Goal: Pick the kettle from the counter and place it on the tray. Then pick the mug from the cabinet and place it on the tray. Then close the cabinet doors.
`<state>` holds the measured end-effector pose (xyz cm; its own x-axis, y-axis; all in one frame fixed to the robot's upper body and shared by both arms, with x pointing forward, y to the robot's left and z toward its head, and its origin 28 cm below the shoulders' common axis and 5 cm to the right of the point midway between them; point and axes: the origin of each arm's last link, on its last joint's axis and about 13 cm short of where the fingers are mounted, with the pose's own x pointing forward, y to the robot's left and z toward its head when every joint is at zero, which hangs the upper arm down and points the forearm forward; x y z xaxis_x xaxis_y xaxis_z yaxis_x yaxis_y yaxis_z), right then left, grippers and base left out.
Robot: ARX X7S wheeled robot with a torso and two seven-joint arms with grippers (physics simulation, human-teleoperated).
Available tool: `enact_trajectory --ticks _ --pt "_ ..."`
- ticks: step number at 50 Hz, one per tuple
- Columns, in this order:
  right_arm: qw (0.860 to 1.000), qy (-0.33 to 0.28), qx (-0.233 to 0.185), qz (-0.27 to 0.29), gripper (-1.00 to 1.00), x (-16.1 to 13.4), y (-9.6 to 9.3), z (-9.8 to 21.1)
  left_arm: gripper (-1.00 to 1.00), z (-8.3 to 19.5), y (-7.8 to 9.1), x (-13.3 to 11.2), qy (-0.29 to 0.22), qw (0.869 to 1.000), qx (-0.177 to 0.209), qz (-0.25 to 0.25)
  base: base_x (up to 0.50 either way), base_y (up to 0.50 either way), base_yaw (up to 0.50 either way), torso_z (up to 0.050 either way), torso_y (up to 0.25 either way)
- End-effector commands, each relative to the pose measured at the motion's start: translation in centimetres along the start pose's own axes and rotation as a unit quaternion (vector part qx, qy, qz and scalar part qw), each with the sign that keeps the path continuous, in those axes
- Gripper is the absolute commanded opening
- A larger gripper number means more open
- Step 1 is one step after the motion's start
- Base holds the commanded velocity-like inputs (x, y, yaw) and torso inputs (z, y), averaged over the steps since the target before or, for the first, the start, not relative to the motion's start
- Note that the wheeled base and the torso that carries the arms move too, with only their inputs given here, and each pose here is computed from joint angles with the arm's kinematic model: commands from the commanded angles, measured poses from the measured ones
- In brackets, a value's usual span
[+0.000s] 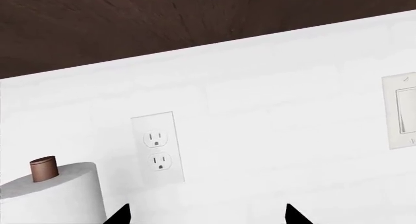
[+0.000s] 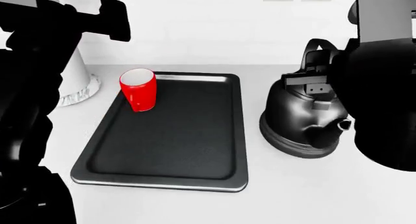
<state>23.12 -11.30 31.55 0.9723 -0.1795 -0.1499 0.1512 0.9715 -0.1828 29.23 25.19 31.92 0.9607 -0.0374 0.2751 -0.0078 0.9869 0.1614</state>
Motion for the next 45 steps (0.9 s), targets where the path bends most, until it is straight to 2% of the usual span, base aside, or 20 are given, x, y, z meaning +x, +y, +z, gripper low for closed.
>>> enact_trajectory --ticks 1,15,24,45 --pt "0.999 -0.039 -0.008 -0.010 -1.00 -1.0 -0.1 2.7 1.00 0.2 0.2 -0.1 -0.002 1.000 -0.002 0.002 0.00 0.00 0.00 0.000 0.000" --pt "0.997 -0.062 -0.033 0.014 -1.00 -1.5 1.7 5.0 1.00 0.4 0.6 -0.2 -0.004 1.000 -0.005 0.006 0.00 0.00 0.00 0.000 0.001" --pt "0.996 -0.065 -0.048 0.037 -1.00 -0.9 3.7 5.5 1.00 0.1 1.1 -0.2 -0.003 1.000 -0.009 0.012 0.00 0.00 0.00 0.001 0.000" --pt "0.992 -0.058 -0.043 0.104 -1.00 1.9 8.2 4.9 1.00 -1.0 2.2 -0.4 0.002 1.000 -0.017 0.027 0.00 0.00 0.00 0.000 0.001"
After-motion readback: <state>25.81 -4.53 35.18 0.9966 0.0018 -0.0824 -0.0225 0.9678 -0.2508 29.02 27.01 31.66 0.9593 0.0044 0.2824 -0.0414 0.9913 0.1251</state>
